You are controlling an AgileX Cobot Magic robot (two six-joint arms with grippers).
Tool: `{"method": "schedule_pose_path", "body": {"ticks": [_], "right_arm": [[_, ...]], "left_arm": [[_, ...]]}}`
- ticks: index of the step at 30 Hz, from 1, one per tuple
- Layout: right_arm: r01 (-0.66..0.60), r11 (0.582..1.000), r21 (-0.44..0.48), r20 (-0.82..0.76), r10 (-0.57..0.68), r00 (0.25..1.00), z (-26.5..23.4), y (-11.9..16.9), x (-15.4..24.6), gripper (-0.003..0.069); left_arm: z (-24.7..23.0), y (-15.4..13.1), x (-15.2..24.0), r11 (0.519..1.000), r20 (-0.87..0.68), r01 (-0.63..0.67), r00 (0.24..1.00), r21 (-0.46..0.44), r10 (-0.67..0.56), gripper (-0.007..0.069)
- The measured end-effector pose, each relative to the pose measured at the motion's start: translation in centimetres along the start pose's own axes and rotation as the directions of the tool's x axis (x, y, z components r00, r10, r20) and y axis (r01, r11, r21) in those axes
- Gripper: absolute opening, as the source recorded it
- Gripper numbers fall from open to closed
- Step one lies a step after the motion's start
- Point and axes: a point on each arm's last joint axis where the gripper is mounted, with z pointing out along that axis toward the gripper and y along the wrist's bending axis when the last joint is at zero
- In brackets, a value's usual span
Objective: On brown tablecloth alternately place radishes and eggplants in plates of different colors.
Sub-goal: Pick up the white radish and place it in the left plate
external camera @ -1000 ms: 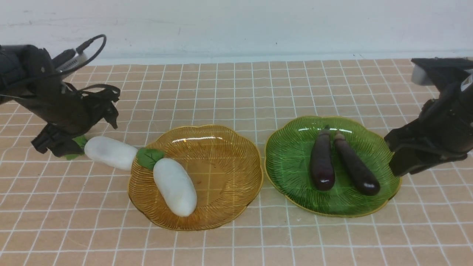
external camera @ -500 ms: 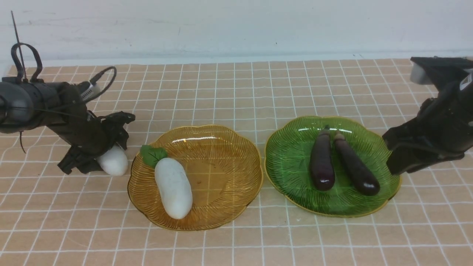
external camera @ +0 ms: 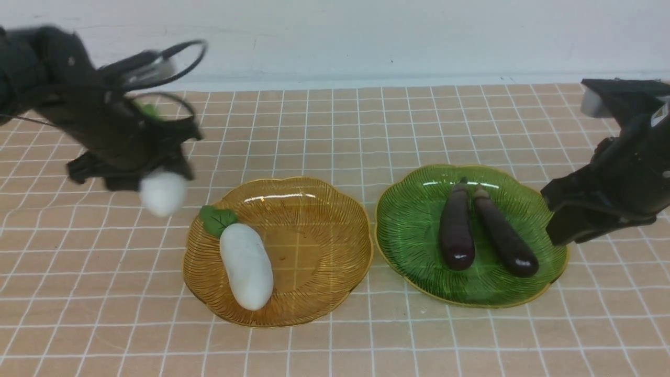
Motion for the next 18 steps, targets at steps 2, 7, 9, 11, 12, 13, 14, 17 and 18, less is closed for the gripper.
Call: {"method": "schedule_pose_path", "body": {"ticks": [2, 7, 9, 11, 12, 13, 14, 17, 18], "right_arm": [[0.0, 1.0, 0.0, 0.0, 0.0, 1.0, 0.0, 0.0, 0.0, 0.019], [0.012, 1.0, 0.0, -0.004, -0.012, 1.0, -0.2, 0.0, 0.1, 0.019], [0.02, 1.0, 0.001, 0.011, -0.02, 1.0, -0.7, 0.1, 0.3, 0.019], [0.029, 1.0, 0.001, 0.044, -0.029, 0.999, -2.0, 0.4, 0.7, 0.019], [0.036, 0.999, 0.002, 0.078, -0.036, 0.996, -2.9, 0.6, 1.0, 0.019], [0.043, 0.999, 0.003, 0.109, -0.043, 0.993, -3.9, 0.8, 1.5, 0.019], [0.045, 0.999, 0.003, 0.116, -0.045, 0.992, -4.2, 0.9, 1.6, 0.019], [0.067, 0.998, 0.008, 0.22, -0.067, 0.973, -7.6, 1.6, 4.1, 0.019], [0.078, 0.997, 0.011, 0.27, -0.078, 0.96, -9.1, 1.9, 5.7, 0.019]], "left_arm": [[0.2, -1.8, 1.1, 0.998, -0.035, -0.048, 0.998, 0.036, 0.05, 0.0368], [2.7, -6.0, 4.0, 0.984, -0.115, -0.159, 0.979, 0.085, 0.168, 0.037], [3.8, -6.8, 4.9, 0.979, -0.141, -0.185, 0.97, 0.088, 0.196, 0.0371], [5.4, -7.2, 5.7, 0.977, -0.181, -0.195, 0.961, 0.085, 0.208, 0.0375], [6.2, -7.2, 5.9, 0.978, -0.198, -0.195, 0.958, 0.078, 0.207, 0.0384], [6.5, -7.2, 5.9, 0.978, -0.202, -0.194, 0.958, 0.075, 0.205, 0.0391], [6.5, -7.2, 5.9, 0.978, -0.202, -0.194, 0.958, 0.075, 0.205, 0.0395], [7.2, -7.0, 5.9, 0.979, -0.203, -0.19, 0.958, 0.068, 0.2, 0.0424], [7.2, -7.0, 5.9, 0.979, -0.204, -0.19, 0.958, 0.068, 0.2, 0.044]]}}
